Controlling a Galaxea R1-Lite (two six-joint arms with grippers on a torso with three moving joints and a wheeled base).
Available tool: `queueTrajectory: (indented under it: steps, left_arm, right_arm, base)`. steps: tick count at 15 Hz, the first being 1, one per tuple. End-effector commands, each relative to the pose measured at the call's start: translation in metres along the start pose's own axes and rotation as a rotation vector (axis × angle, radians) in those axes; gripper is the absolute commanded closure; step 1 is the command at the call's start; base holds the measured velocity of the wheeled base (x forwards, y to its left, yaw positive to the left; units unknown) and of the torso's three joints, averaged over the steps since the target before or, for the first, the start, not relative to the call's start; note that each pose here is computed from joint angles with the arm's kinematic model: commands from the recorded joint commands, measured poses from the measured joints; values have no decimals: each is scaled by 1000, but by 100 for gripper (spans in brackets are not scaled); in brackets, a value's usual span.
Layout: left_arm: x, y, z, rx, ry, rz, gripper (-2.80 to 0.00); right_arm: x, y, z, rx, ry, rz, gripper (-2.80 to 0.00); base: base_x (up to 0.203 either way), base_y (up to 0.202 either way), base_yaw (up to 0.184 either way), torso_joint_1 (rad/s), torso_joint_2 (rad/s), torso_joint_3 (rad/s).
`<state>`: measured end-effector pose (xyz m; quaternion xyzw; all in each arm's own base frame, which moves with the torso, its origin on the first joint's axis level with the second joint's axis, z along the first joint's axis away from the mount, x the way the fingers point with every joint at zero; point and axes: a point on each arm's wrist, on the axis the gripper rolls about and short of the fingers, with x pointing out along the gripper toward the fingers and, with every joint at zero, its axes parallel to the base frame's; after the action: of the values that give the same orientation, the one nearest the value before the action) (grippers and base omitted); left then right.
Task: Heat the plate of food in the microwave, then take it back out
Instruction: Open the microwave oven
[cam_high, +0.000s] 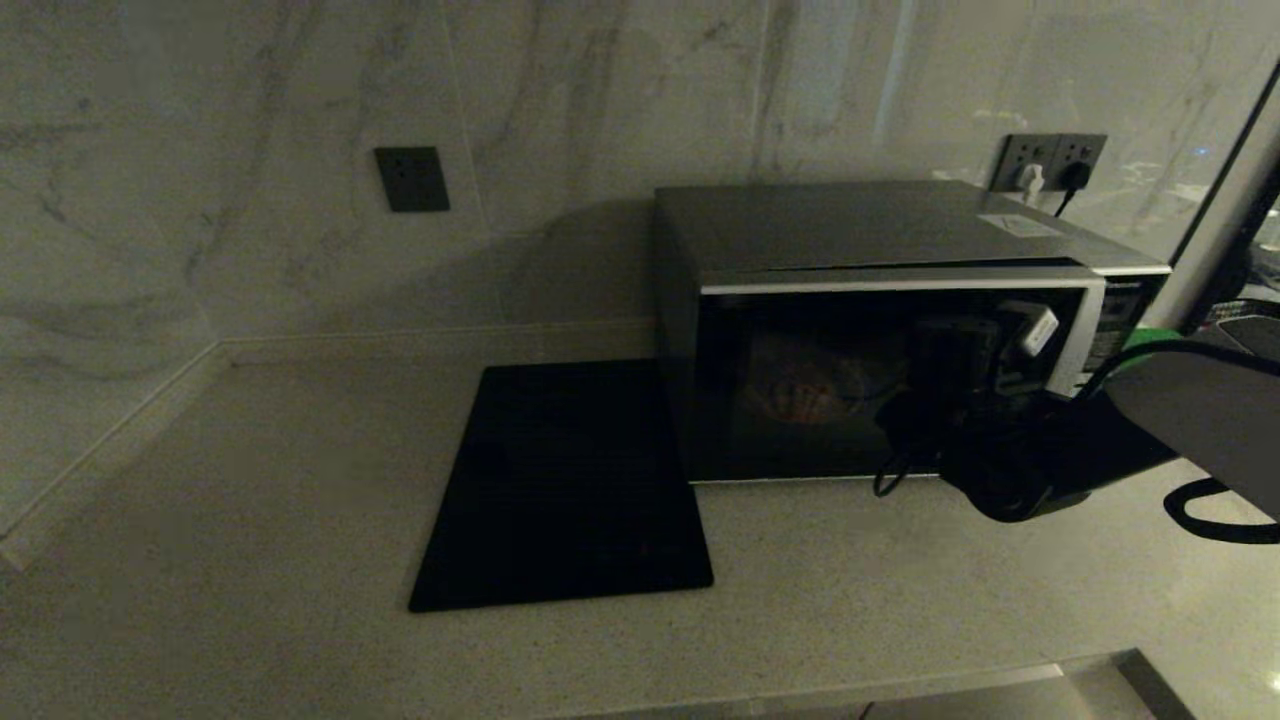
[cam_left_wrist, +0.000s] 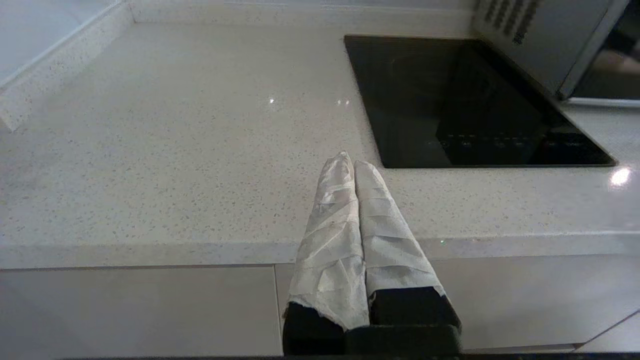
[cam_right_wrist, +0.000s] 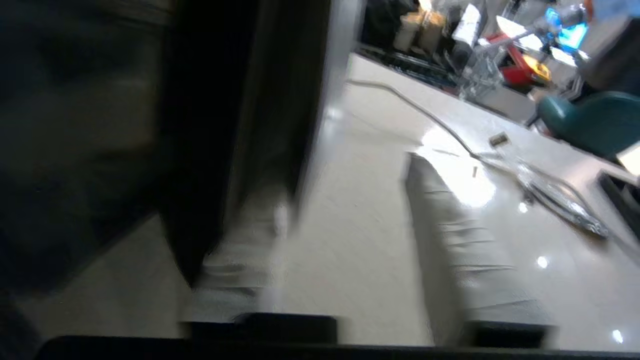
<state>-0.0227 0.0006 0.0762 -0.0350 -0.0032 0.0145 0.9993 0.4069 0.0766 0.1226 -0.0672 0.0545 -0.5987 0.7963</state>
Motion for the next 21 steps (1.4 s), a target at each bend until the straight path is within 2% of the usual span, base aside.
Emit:
queueTrajectory:
  steps: [1,7,10,11,17,19,21]
  left_arm:
    - [0,0,0,-1,-1,1,0]
    - [0,0,0,-1,-1,1,0]
    - [0,0,0,-1,-1,0,0]
    - [0,0,0,-1,-1,1,0]
    - [0,0,0,-1,-1,0,0]
    - [0,0,0,-1,-1,0,0]
    - [0,0,0,-1,-1,1,0]
  right_arm:
    - [-3,-7,4,2,-1,6,0]
    - [-7,-9,5,2,-3,15,0]
    - [-23,-5,3,-3,-10,55,0]
    - [-30,-4,0,-9,-12,71,-280]
    - [-40,-4,0,-14,-17,95,-280]
    - [-47,-9,5,-23,-21,112,-280]
    - [-58,-21,15,-66,-30,142,-280]
  base:
    - [0,0,0,0,0,0]
    - [0,0,0,0,0,0]
    - [0,0,0,0,0,0]
    - [0,0,0,0,0,0]
    - [0,0,0,0,0,0]
    - [0,0,0,0,0,0]
    - [0,0,0,0,0,0]
